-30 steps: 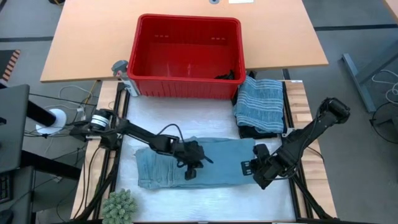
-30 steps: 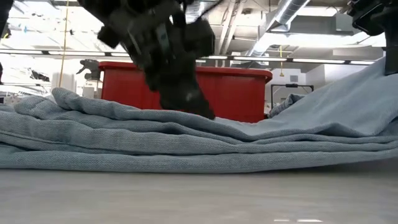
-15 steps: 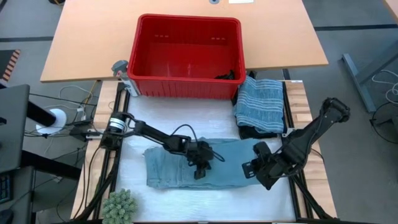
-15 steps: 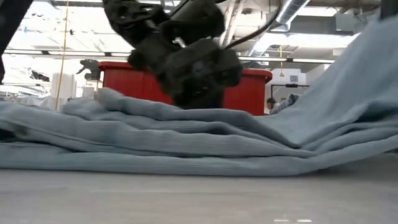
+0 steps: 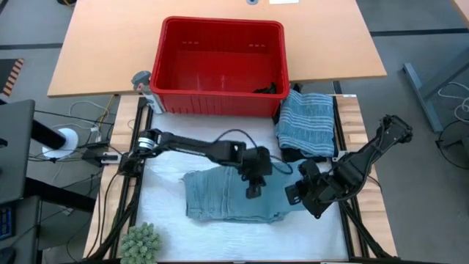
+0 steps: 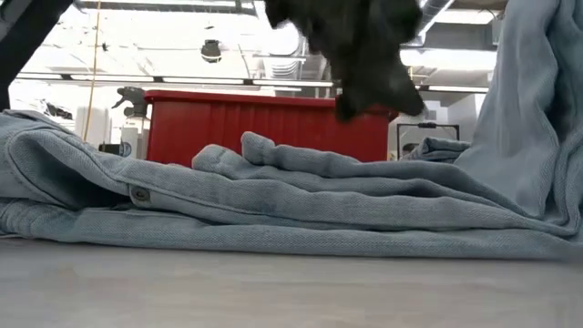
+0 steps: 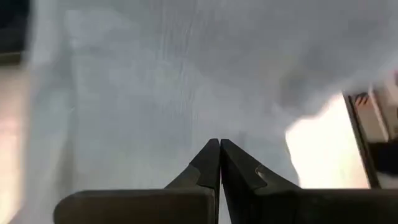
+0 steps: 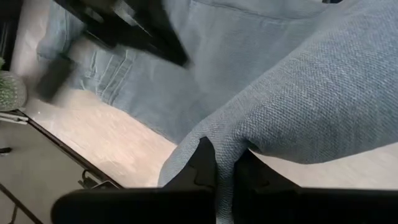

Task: Fold Laundry from Bin
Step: Fold the light blue pants

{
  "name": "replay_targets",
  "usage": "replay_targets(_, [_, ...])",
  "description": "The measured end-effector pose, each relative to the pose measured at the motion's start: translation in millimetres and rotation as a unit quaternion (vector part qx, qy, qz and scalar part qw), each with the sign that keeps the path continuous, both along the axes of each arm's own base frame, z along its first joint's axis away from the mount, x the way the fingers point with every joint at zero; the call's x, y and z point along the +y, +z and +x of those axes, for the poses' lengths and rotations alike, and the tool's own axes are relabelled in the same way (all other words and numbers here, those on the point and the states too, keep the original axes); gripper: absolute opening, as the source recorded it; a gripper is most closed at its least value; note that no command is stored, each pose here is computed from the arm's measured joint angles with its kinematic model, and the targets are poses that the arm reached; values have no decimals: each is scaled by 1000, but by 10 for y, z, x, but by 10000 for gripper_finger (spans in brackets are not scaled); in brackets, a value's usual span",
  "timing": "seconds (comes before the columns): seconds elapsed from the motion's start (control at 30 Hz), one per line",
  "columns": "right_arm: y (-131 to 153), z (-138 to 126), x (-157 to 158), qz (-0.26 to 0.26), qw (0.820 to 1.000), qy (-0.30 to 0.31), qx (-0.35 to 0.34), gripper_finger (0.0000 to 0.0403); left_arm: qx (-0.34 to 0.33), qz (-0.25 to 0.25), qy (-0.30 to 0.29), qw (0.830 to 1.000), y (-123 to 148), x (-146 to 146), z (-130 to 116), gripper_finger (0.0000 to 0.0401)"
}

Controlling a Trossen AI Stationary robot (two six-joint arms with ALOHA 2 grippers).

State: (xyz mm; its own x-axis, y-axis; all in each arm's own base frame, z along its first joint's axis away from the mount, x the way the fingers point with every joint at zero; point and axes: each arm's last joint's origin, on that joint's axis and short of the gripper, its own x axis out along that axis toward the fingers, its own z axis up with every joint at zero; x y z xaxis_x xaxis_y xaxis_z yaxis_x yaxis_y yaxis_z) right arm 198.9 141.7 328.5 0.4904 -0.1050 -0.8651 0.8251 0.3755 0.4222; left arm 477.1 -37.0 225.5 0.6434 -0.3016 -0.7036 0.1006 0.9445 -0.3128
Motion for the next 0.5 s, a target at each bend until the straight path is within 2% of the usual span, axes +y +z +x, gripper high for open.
replay_targets(0.1, [-2, -1, 8, 0, 1000, 1, 0, 37, 95, 49, -31, 994, 265, 30, -216, 0])
replay_targets(0.2, [-1, 0, 10, 0, 1000, 3, -1, 37, 194, 124, -54, 971, 416, 7, -540, 0])
replay_targets(0.23, [-1, 0, 10, -1, 1000, 4, -1, 37, 208, 141, -59, 966, 468, -21, -637, 0])
replay_targets(0.3, [-2, 1, 8, -1, 1000, 4, 0, 37, 198, 146, -66, 967, 572, -104, -834, 0])
replay_targets(0.37, [-1, 1, 10, -1, 1000, 5, -1, 37, 148, 127, -49, 980, 653, -205, -1025, 0])
replay_targets(0.43, [-1, -10, 25, -1, 1000, 8, -1, 37, 81, 94, -9, 992, 689, -265, -1240, 0])
replay_targets(0.5, [-1, -18, 35, -1, 1000, 11, -1, 37, 44, 65, 44, 996, 619, -267, -1523, 0])
